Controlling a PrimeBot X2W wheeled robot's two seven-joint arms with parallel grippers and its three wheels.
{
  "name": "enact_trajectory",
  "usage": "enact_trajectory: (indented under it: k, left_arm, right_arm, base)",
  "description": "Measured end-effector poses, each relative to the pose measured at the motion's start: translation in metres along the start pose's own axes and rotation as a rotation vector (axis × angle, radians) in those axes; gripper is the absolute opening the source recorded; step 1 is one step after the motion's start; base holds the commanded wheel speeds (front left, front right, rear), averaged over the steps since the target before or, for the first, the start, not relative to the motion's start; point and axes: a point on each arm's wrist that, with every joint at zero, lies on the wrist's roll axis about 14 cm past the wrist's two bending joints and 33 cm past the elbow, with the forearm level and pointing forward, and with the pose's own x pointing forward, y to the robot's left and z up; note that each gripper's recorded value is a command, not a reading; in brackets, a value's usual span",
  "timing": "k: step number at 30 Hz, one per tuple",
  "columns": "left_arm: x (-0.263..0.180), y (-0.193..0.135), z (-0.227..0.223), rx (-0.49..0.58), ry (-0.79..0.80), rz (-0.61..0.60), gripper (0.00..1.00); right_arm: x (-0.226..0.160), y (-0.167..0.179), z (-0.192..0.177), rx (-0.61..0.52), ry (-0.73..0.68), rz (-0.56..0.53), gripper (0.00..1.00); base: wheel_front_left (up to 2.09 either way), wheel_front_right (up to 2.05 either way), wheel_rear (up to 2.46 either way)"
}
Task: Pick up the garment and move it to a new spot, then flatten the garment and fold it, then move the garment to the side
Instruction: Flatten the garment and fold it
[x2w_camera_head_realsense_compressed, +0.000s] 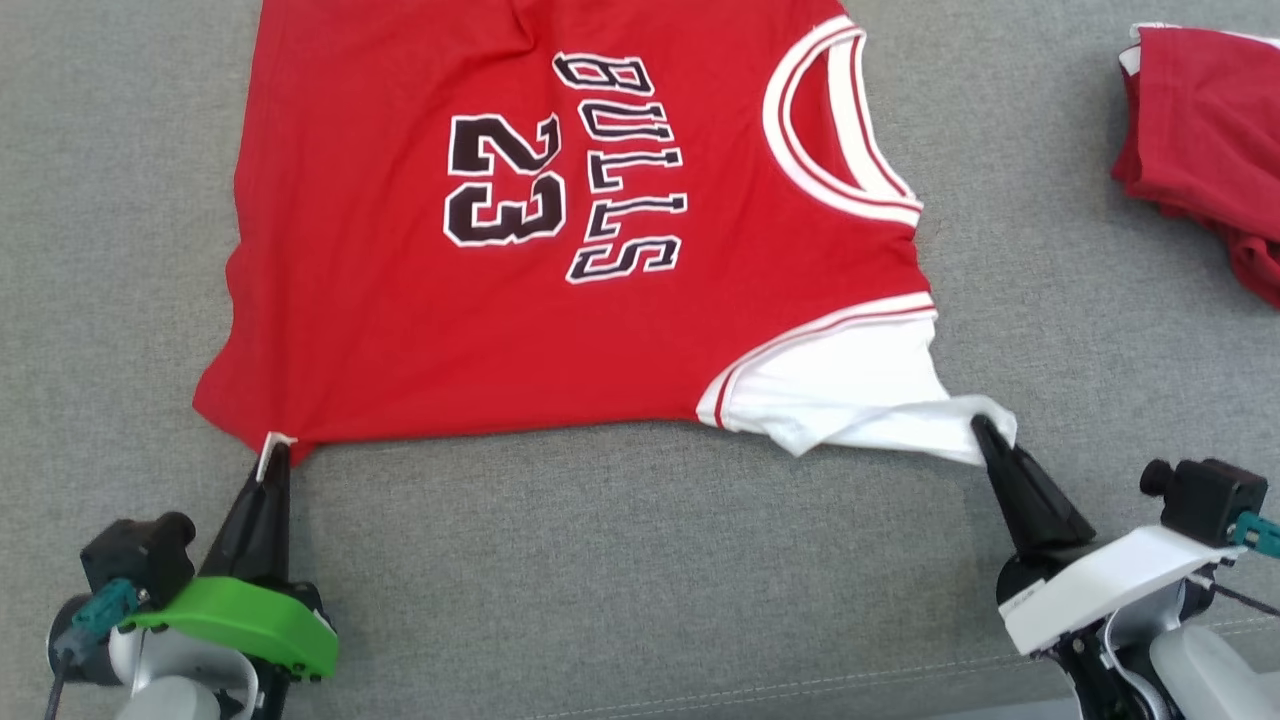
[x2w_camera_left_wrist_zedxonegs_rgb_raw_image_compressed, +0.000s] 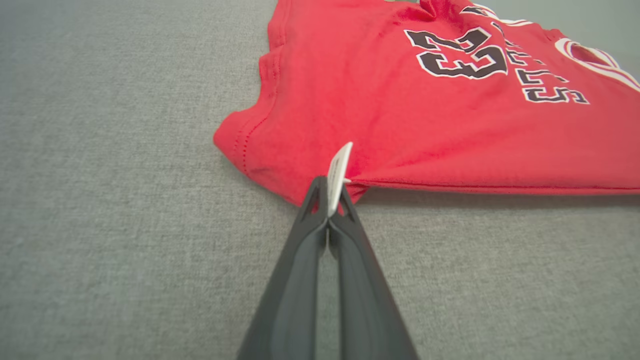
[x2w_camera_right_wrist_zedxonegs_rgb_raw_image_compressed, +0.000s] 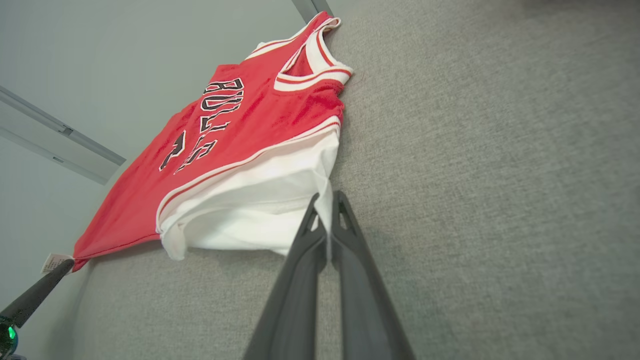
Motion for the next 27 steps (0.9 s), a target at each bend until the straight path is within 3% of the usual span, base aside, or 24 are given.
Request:
enact_trajectory:
  k: [7,19,27]
  left_arm:
    - [-0.039,0.009,-0.017,-0.09,0.015,0.103,0.0]
    - [-0.094,0.017,-0.048,-0.093,0.084,0.18,0.0]
    - [-0.115,0.002,-0.07,-0.092,0.156,0.133,0.0]
  right_arm:
    - [-0.033,0.002,-0.032,-0.004,0.119,0.003,0.0]
    - [-0.086,-0.002,-0.067,-0.005,0.32,-0.007,0.0]
    - [-0.087,0.027,-0.053,0.054,0.321,0.092,0.0]
  base:
    - [0.0,0.0,0.0]
    - [0.0,0.0,0.0]
    - [0.0,0.0,0.0]
